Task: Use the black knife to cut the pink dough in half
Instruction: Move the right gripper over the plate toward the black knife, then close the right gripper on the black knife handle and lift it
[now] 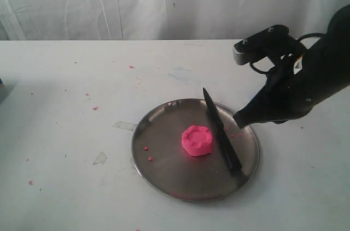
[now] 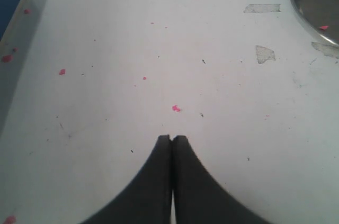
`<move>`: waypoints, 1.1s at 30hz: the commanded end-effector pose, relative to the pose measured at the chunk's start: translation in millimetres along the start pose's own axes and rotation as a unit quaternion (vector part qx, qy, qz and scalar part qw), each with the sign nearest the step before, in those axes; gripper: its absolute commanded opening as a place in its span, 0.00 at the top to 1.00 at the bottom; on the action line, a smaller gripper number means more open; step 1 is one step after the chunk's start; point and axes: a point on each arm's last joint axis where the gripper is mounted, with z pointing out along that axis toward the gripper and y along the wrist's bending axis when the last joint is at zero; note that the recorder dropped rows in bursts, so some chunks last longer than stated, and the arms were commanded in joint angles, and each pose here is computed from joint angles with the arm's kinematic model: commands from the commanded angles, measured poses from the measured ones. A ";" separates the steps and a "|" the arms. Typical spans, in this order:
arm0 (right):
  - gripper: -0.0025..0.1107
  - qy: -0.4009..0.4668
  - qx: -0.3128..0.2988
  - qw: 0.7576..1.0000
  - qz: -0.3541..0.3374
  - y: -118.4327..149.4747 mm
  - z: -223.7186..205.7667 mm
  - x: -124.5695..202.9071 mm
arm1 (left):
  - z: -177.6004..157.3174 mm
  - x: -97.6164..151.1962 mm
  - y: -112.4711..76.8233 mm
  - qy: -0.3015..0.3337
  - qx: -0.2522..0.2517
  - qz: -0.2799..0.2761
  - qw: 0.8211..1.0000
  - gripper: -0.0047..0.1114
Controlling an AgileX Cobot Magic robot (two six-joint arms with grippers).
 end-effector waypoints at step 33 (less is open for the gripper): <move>0.61 0.038 -0.044 0.998 0.001 14.7 114.0 -2.7 | 0.2 -7.0 -4.0 -0.049 0.038 0.019 0.998 0.96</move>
